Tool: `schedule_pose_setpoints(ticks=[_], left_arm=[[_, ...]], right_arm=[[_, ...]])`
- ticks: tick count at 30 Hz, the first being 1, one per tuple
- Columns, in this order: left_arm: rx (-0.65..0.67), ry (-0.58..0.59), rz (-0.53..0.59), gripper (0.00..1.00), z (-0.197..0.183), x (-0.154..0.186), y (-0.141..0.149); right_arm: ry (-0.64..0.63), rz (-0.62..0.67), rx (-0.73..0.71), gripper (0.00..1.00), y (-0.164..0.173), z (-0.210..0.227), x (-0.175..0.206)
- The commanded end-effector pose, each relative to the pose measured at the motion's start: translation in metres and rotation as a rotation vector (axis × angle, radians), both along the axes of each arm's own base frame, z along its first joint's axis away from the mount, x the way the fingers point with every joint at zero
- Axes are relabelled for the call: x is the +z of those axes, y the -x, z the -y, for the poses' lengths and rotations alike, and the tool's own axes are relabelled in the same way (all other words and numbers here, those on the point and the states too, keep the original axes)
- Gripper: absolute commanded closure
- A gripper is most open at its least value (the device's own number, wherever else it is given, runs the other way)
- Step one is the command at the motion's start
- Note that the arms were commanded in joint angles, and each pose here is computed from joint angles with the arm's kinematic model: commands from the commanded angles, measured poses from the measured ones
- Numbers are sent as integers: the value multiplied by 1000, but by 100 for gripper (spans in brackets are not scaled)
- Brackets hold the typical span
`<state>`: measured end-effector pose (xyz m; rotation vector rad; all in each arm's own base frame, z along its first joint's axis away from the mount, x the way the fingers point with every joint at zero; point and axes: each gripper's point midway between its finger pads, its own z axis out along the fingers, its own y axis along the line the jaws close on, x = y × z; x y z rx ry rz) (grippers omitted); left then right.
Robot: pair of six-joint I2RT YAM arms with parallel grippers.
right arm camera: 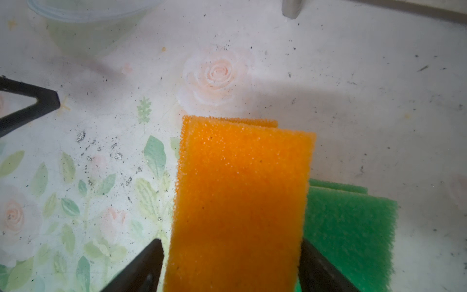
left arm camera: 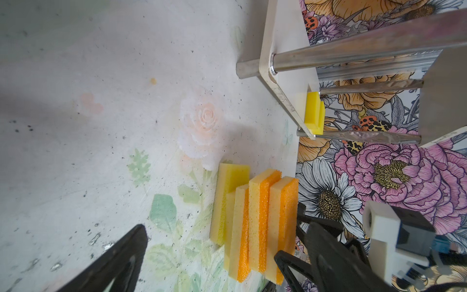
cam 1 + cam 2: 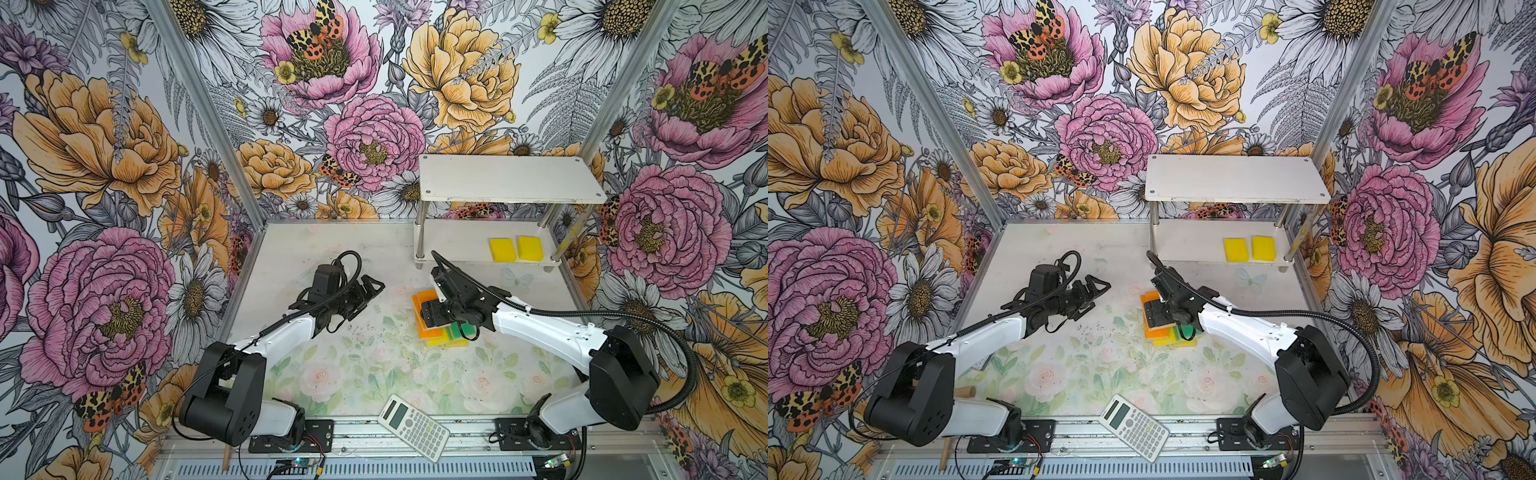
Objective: Arrange cleaning sponges on a shelf
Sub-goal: Pick up a cleaning sponge from several cleaning sponges.
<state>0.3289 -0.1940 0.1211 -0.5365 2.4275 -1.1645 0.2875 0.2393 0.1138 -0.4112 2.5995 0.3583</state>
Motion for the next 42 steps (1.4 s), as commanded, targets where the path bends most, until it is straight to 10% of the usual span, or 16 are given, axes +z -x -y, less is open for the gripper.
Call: schedule_pose_setpoints(ticks=[1, 17, 42], left_arm=[[10, 12, 13, 1, -3, 3, -3], [12, 11, 8, 1, -3, 1, -3], [3, 17, 11, 1, -1, 4, -6]], right_arm=[[26, 27, 9, 19, -6, -3, 7], [61, 34, 11, 42, -7, -1, 3], [44, 130, -44, 47, -16, 28, 33]])
